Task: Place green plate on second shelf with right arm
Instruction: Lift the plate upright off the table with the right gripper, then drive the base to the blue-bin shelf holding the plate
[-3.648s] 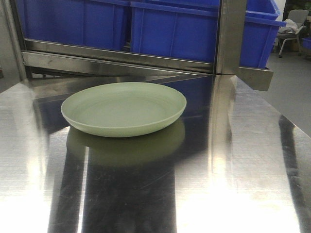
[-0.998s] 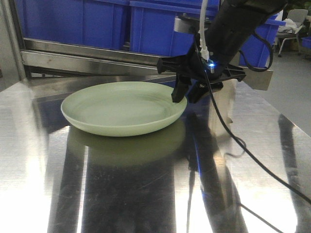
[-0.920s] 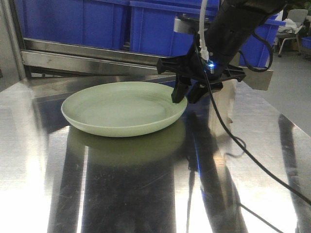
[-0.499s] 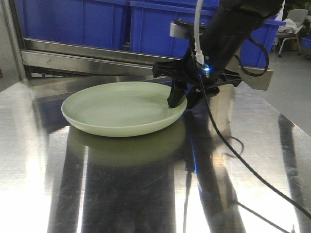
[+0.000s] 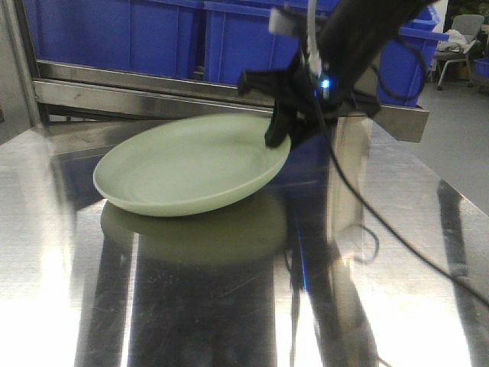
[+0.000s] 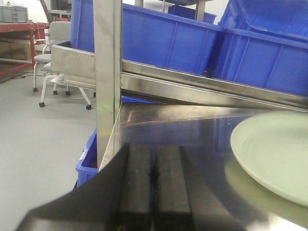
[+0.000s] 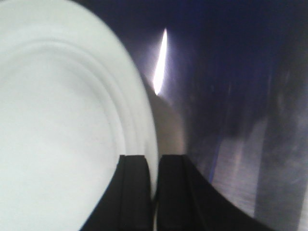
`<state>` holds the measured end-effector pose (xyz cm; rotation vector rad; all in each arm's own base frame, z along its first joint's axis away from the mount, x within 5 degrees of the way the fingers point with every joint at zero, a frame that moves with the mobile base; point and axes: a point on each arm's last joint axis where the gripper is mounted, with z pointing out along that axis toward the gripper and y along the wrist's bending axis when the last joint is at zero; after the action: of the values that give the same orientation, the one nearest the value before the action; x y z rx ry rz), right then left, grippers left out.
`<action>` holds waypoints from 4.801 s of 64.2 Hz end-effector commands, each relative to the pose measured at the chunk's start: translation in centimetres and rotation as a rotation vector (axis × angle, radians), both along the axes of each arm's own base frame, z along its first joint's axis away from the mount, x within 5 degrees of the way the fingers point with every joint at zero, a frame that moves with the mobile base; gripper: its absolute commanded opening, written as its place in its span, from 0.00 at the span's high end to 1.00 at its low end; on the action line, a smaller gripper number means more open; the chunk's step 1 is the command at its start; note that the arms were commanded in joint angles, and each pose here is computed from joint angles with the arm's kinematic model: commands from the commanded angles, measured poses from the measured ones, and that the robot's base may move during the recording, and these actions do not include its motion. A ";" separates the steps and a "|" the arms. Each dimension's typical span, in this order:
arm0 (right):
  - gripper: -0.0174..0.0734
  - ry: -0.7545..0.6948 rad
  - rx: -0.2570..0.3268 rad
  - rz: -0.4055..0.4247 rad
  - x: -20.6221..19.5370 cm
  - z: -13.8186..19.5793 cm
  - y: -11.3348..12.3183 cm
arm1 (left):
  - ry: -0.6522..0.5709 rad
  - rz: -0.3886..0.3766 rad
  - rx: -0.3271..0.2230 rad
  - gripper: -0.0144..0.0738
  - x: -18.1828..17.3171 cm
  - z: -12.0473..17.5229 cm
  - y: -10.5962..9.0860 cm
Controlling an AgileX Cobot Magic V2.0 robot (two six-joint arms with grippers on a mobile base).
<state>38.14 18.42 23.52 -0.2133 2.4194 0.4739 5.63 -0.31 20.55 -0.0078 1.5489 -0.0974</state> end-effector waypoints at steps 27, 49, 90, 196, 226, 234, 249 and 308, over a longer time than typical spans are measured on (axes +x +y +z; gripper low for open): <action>0.77 -0.711 0.110 -0.025 -9.6 18.2 -5.6 | -0.058 -0.008 -0.011 0.69 0.0 -0.5 -0.1; 0.77 -0.963 0.077 -0.066 -16.4 19.2 -10.0 | -0.058 -0.008 -0.011 0.69 0.0 -0.5 -0.1; 0.77 -1.099 -0.073 -0.421 -24.3 11.5 -18.4 | -0.058 -0.008 -0.011 0.69 0.0 -0.5 -0.1; 0.77 -1.201 -0.036 -0.449 -24.8 9.3 -18.6 | -0.058 -0.008 -0.011 0.69 0.0 -0.5 -0.1; 0.77 -1.201 -0.036 -0.449 -24.8 9.3 -18.6 | -0.058 -0.008 -0.011 0.69 0.0 -0.5 -0.1; 0.77 -1.201 -0.036 -0.449 -24.8 9.3 -18.6 | -0.058 -0.008 -0.011 0.69 0.0 -0.5 -0.1; 0.77 -1.201 -0.036 -0.449 -24.8 9.3 -18.6 | -0.058 -0.008 -0.011 0.69 0.0 -0.5 -0.1; 0.77 -1.201 -0.036 -0.449 -24.8 9.3 -18.6 | -0.058 -0.008 -0.011 0.69 0.0 -0.5 -0.1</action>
<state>13.73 -0.01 30.73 0.0332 1.3769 0.0310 5.63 -0.31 20.55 -0.0078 1.5489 -0.0974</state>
